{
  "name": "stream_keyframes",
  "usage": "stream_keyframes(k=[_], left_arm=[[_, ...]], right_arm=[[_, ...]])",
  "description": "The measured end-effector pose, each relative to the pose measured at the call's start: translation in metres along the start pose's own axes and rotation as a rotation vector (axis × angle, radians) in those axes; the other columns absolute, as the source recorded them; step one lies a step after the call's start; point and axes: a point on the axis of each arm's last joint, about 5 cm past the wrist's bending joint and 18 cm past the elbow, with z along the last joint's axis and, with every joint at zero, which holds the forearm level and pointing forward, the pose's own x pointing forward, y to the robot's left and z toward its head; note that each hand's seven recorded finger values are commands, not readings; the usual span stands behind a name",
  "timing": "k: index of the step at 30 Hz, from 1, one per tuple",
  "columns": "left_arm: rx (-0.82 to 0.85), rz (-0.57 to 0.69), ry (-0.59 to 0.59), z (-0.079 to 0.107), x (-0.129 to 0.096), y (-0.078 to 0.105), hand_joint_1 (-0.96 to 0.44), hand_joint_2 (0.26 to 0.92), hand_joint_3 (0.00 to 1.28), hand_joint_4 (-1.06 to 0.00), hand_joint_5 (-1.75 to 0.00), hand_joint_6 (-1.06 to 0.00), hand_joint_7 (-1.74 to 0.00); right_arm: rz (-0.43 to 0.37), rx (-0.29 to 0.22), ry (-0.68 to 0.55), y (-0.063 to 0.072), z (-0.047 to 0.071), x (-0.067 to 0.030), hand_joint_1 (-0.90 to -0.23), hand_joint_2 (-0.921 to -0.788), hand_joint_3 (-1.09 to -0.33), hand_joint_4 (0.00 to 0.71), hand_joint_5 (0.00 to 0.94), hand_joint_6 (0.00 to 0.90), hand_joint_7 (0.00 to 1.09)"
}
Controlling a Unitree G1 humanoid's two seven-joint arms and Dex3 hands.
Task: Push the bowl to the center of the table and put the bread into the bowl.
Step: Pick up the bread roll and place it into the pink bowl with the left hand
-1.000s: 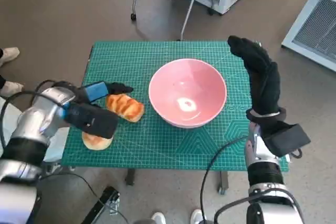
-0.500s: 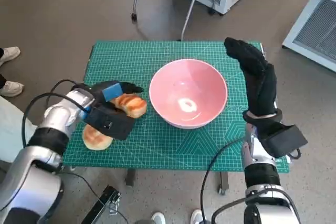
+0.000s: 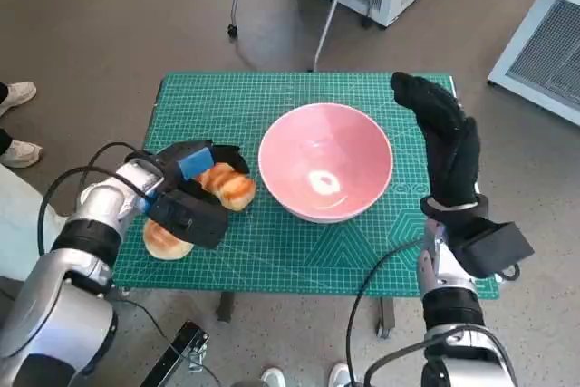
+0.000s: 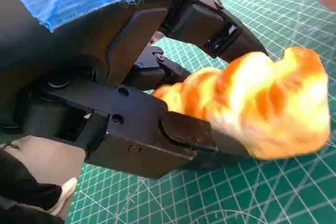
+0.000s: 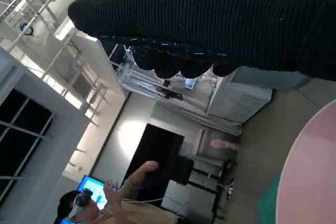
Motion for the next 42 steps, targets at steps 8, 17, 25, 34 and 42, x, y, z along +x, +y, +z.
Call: stream_keyframes(k=[8, 17, 25, 34, 42], left_arm=[[-0.047, 0.014, 0.023, -0.012, -0.006, 0.012, 0.00, 0.920, 0.08, -0.63, -1.21, -0.66, -1.15], [-0.110, 0.204, 0.105, -0.043, -0.026, 0.051, 0.00, 0.920, 0.10, -0.55, -1.24, -0.69, -1.16], [-0.098, 0.409, 0.165, -0.058, -0.044, 0.099, 0.00, 0.920, 0.11, -0.50, -1.29, -0.72, -1.13], [-0.083, 0.631, 0.128, -0.047, -0.048, 0.132, 0.00, 0.920, 0.08, -0.58, -1.22, -0.70, -1.13], [-0.091, 0.684, -0.039, -0.014, -0.030, 0.141, 0.00, 0.921, 0.10, -0.58, -1.22, -0.66, -1.19]], right_arm=[[-0.016, -0.004, 0.003, 0.000, 0.000, -0.0006, -0.565, -0.921, -0.763, 0.380, 0.024, 0.050, 0.79], [-0.024, -0.003, 0.004, 0.000, 0.000, -0.0001, -0.568, -0.921, -0.766, 0.380, 0.022, 0.054, 0.78], [-0.025, 0.001, -0.004, 0.000, 0.001, 0.0015, -0.574, -0.921, -0.765, 0.380, 0.020, 0.055, 0.78], [-0.014, 0.005, -0.008, 0.001, 0.001, 0.0020, -0.576, -0.921, -0.765, 0.380, 0.019, 0.054, 0.78], [-0.007, 0.008, -0.010, 0.001, 0.001, 0.0020, -0.572, -0.921, -0.766, 0.381, 0.018, 0.052, 0.78]])
